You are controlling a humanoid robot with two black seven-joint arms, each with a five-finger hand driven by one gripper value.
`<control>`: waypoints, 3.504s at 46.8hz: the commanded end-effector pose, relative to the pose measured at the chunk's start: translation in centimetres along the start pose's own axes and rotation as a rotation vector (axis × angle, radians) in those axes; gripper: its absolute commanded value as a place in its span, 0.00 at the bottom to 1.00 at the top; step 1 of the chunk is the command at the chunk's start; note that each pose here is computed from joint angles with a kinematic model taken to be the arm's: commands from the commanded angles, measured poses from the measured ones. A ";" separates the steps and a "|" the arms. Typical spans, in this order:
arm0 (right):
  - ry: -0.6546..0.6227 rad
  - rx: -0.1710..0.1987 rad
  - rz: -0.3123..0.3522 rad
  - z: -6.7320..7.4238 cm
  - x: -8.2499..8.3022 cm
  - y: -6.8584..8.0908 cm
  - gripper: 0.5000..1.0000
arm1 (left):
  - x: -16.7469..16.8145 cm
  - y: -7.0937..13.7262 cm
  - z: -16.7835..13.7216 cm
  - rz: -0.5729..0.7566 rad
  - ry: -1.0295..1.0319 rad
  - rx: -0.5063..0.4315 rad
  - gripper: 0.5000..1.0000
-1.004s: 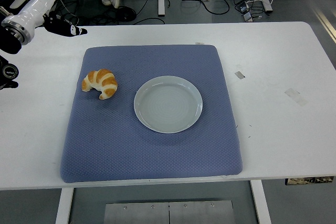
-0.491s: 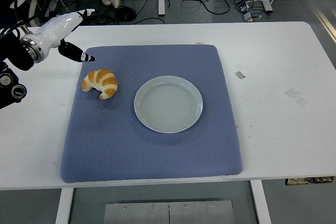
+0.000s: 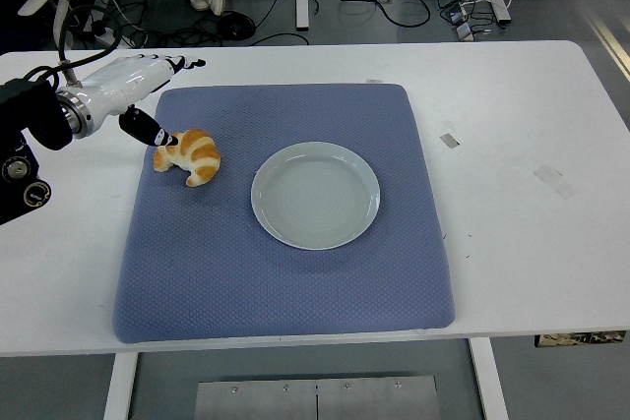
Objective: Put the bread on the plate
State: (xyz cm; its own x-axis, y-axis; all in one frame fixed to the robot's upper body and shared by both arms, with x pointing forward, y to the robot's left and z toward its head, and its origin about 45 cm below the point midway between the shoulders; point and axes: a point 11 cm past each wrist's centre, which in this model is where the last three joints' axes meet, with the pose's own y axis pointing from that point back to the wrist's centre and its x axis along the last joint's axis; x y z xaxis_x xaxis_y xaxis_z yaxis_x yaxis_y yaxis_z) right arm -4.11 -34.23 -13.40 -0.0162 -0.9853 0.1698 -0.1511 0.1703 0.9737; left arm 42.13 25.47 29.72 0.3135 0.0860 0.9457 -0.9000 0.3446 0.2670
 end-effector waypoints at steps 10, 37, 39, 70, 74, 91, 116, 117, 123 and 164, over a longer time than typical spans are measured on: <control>0.000 0.000 0.000 0.0 0.0 0.0 1.00 | -0.9 0.1 0.1 -0.003 -0.095 -0.025 0.87; 0.000 0.000 0.000 0.0 0.0 0.0 1.00 | -3.3 0.0 -2.3 -0.065 -0.121 0.038 0.79; 0.000 0.000 0.000 0.0 0.0 0.0 1.00 | -3.4 0.0 -2.7 -0.068 -0.121 0.040 0.77; 0.000 0.000 0.000 0.0 0.0 0.0 1.00 | -5.6 -1.2 -1.1 -0.073 -0.067 -0.042 0.71; 0.000 0.000 0.000 0.0 0.0 0.0 1.00 | -5.7 -1.3 -1.1 -0.070 -0.064 -0.050 0.71; 0.000 0.000 0.000 0.0 0.0 0.0 1.00 | -7.1 -1.2 -1.8 -0.088 -0.039 -0.032 0.63; 0.000 0.000 0.000 0.0 0.0 0.0 1.00 | -7.8 -1.0 -2.0 -0.106 -0.004 -0.054 0.26; 0.000 0.000 0.000 0.0 0.0 0.0 1.00 | -7.7 -1.1 -2.0 -0.105 -0.003 -0.054 0.24; 0.000 0.000 0.000 0.0 0.0 0.0 1.00 | -7.6 -1.1 -2.0 -0.102 -0.003 -0.054 0.17; 0.000 0.000 0.000 0.0 0.0 0.0 1.00 | -1.7 -1.6 5.3 0.032 -0.035 -0.256 0.14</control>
State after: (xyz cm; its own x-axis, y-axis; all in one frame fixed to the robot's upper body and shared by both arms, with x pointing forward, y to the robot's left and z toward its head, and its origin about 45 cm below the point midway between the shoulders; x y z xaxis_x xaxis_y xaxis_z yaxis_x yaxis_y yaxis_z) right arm -4.12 -34.23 -13.40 -0.0162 -0.9853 0.1698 -0.1509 0.1703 0.9738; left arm 41.81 20.70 28.49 0.2829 0.0779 0.9560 -0.8147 0.5455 0.1966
